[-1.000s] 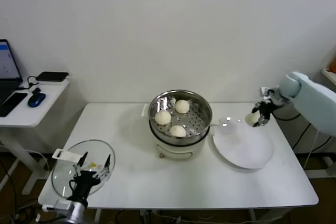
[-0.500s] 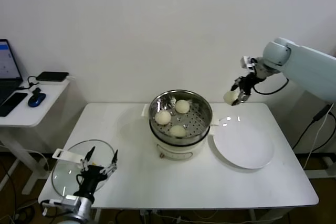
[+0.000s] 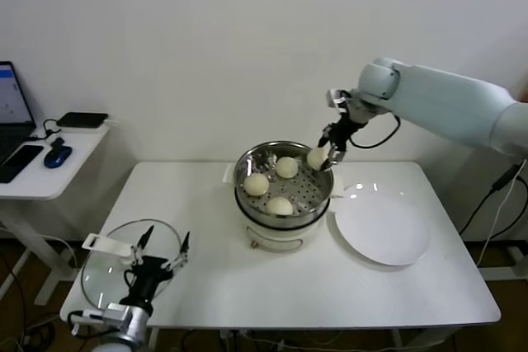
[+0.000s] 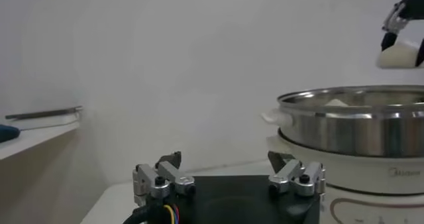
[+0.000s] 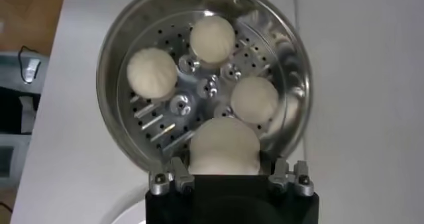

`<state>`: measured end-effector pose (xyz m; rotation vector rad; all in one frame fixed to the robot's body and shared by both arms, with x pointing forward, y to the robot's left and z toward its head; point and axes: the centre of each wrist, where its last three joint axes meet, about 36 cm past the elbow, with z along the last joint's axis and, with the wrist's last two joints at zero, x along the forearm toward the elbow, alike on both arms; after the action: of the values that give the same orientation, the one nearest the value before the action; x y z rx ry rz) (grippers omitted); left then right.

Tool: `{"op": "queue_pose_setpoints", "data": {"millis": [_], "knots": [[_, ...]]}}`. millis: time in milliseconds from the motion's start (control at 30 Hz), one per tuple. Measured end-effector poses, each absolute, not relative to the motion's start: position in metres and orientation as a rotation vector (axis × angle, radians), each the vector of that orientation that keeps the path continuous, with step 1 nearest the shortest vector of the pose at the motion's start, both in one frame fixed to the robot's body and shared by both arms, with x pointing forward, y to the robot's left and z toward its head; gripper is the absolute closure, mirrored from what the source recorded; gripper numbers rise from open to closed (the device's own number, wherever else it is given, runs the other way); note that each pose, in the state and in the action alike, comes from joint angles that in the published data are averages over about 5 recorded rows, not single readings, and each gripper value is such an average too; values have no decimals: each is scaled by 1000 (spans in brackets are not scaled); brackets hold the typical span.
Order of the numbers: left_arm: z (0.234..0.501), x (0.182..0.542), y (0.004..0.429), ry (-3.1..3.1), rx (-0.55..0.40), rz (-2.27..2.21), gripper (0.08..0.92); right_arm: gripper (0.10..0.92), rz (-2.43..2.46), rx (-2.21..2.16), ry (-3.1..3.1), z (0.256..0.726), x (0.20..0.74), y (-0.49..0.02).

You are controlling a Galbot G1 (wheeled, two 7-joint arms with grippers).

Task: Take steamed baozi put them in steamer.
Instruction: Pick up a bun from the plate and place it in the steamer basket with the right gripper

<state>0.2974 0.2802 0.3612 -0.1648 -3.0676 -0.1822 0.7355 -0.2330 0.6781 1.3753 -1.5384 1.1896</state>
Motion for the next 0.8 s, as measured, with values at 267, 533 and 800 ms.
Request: {"op": "queue_pose_setpoints", "data": {"millis": [267,533,800], "knots": [[361,299,281,-3069,-158,-191,177,335,1182,1403,-1492,650,738,-204],[357,297,283,-3061,-150,-193,177,335,1179,1404,-1451,623,741,-194],[356,297,283,-3058,-152,-192,177,330,1178,1385,-1427,602,744,-196]]}}
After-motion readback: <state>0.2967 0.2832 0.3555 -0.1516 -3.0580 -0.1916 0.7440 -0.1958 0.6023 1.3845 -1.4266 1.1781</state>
